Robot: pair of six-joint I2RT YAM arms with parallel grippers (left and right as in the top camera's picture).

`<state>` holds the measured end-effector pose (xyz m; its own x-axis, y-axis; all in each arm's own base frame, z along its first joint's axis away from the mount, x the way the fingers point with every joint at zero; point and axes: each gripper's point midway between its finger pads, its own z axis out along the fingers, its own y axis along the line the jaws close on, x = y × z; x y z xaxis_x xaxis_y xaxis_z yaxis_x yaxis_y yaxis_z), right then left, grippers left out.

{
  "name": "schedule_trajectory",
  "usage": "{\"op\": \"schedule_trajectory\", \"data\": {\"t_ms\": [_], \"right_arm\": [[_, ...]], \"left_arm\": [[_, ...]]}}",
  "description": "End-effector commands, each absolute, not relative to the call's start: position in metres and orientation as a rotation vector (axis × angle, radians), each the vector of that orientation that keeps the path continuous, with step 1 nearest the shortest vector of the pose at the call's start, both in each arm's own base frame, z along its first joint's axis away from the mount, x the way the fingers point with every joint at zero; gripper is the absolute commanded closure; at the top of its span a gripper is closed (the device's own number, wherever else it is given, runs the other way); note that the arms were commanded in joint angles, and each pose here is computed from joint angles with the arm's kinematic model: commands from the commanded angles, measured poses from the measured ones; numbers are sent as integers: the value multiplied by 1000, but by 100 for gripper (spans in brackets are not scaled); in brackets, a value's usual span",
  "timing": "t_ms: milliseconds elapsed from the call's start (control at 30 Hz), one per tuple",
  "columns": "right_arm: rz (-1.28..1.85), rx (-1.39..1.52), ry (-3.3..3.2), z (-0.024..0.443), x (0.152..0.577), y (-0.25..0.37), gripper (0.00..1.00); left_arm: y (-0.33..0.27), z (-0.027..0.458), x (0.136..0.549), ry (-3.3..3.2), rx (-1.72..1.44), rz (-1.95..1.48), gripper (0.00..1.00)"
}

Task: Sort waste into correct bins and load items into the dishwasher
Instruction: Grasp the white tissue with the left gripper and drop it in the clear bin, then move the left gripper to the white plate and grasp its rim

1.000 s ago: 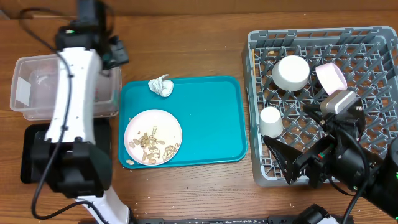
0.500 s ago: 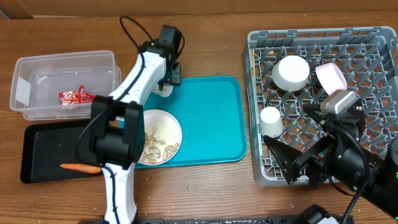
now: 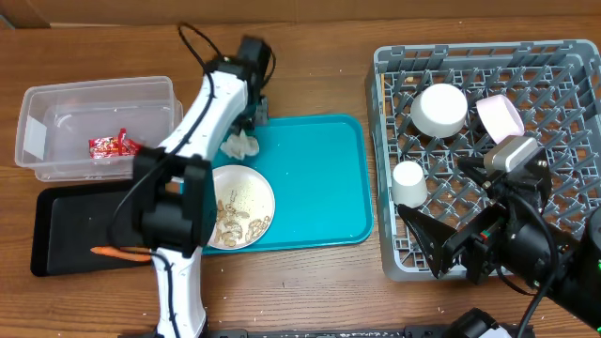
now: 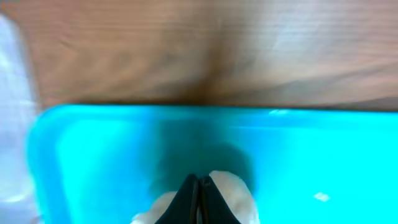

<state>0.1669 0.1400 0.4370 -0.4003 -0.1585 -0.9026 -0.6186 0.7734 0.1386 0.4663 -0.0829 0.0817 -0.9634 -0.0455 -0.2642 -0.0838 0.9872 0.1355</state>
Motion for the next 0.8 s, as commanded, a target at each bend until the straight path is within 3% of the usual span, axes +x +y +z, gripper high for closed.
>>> {"op": "schedule_trajectory", "data": {"t_ms": [0, 100, 267, 433, 533, 567, 767], "right_arm": [[575, -601, 1939, 439, 165, 141, 0], [575, -601, 1939, 439, 165, 141, 0], [575, -601, 1939, 439, 165, 141, 0], [575, -601, 1939, 439, 165, 141, 0], [575, -601, 1939, 439, 165, 141, 0], [575, -601, 1939, 439, 165, 141, 0], [575, -601, 1939, 439, 165, 141, 0]], "left_arm": [[-77, 210, 480, 2586, -160, 88, 96], [-57, 241, 469, 2528, -204, 148, 96], [28, 275, 445, 2443, -404, 434, 96], [87, 275, 449, 2410, -565, 367, 96], [101, 265, 450, 2437, -612, 264, 60], [108, 264, 449, 2449, -602, 252, 53], [98, 287, 433, 2457, -527, 236, 51]]}}
